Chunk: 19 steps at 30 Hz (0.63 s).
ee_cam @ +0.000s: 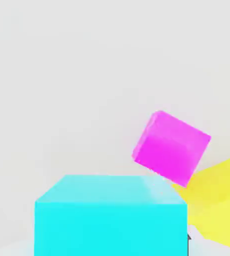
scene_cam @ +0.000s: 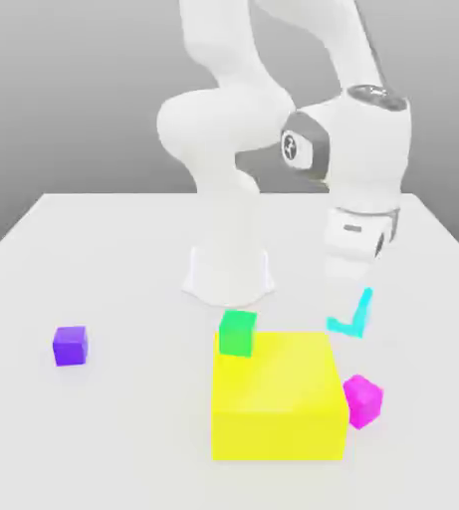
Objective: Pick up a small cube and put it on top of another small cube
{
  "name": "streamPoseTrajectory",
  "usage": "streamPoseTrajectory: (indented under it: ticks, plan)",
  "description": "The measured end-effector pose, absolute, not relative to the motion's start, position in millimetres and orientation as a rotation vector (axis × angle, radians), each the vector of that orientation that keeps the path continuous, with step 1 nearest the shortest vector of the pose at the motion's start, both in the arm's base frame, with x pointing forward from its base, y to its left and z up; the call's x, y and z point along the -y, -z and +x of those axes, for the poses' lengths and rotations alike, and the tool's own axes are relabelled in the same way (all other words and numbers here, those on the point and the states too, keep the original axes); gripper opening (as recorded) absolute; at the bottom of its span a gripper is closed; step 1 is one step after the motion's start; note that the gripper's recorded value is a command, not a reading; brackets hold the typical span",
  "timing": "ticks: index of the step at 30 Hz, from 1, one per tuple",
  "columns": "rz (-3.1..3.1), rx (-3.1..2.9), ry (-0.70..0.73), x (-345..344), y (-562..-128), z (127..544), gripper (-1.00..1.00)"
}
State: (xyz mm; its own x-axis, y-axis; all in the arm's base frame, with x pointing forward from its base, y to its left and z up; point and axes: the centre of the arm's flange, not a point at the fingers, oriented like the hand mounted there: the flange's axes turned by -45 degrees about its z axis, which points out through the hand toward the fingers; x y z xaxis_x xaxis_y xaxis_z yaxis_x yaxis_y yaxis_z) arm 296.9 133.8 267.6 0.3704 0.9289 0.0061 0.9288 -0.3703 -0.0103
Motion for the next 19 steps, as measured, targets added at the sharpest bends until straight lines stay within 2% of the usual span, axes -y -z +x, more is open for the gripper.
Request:
streamPoseTrajectory:
  ticks: [9, 15, 16, 19]
  plan:
    - [-2.488, 1.911, 0.0, -23.1, -323.0, 298.8, -1.0]
    - [-2.48, 1.926, -0.003, -13.7, -275.1, 298.1, -1.0]
    - [-2.48, 1.926, -0.003, -13.4, -267.5, 297.2, 1.0]
    - [-2.48, 1.926, -0.003, -13.4, -267.5, 297.2, 1.0]
